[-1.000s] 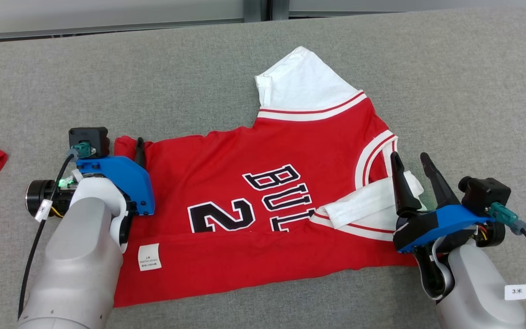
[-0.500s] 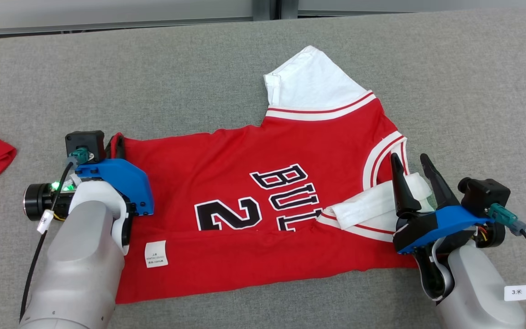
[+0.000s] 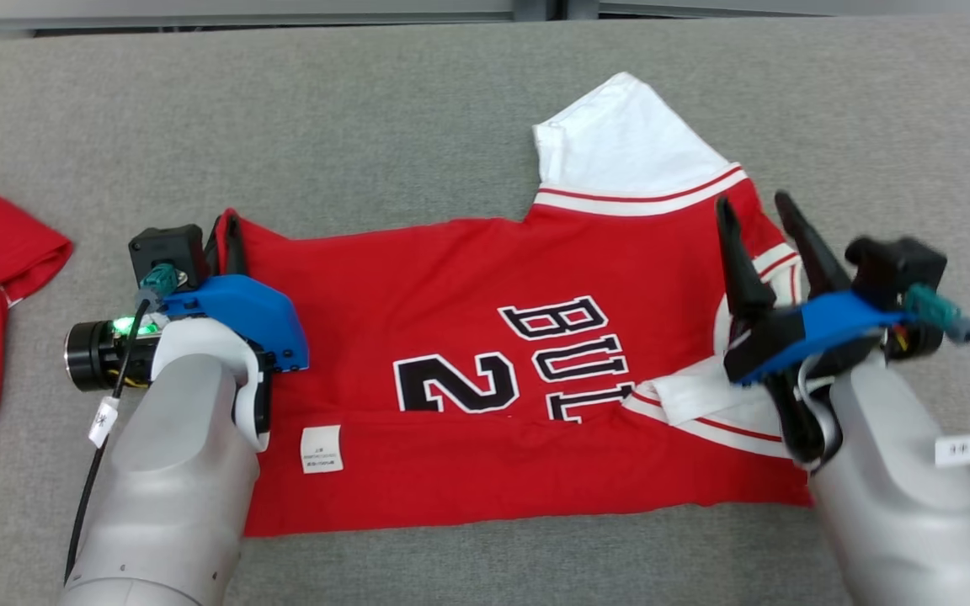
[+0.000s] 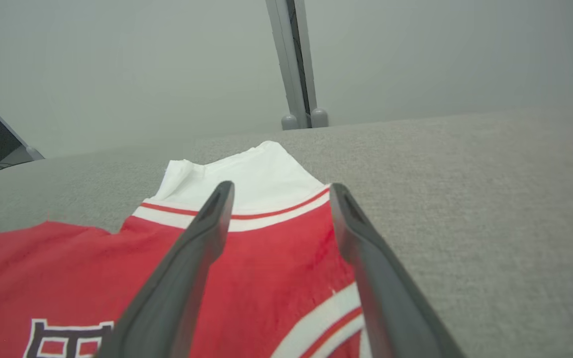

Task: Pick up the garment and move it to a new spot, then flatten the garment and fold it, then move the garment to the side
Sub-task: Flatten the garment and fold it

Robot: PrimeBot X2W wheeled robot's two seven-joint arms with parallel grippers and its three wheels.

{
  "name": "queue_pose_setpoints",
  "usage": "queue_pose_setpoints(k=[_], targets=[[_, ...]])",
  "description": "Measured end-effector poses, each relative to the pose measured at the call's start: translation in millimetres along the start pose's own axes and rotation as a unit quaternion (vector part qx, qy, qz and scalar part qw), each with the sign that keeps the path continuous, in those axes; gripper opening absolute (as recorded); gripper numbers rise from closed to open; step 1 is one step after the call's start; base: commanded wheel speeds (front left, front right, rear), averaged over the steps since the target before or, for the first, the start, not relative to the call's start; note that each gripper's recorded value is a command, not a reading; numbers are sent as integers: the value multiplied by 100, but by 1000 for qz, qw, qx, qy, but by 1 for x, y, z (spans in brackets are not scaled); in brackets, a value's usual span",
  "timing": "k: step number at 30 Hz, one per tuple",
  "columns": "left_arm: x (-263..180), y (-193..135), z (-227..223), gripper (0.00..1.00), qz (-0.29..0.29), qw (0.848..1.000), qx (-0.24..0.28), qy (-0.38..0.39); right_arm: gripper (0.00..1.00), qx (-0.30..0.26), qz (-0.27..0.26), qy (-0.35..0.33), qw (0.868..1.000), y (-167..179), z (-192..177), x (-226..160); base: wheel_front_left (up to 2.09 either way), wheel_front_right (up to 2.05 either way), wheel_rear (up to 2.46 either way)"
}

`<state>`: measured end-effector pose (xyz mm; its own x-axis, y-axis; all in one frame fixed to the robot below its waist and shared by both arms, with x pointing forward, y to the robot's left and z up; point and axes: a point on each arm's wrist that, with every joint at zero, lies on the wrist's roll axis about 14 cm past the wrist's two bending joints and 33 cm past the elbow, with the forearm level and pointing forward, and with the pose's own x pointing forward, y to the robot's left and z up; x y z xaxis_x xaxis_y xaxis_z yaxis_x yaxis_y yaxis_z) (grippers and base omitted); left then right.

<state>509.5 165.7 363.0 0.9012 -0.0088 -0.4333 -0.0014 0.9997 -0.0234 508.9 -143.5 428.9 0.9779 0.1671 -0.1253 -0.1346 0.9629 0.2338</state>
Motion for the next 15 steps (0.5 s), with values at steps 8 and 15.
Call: queue_pose_setpoints(k=[8,15], targets=[[0,13,0,0,18,1000,-14,-14,100,-76,47,14,996,18,23,76,0,0,0],[-5,25,1,0,17,999,-33,-26,100,-136,48,100,984,12,-1,124,0,0,0]])
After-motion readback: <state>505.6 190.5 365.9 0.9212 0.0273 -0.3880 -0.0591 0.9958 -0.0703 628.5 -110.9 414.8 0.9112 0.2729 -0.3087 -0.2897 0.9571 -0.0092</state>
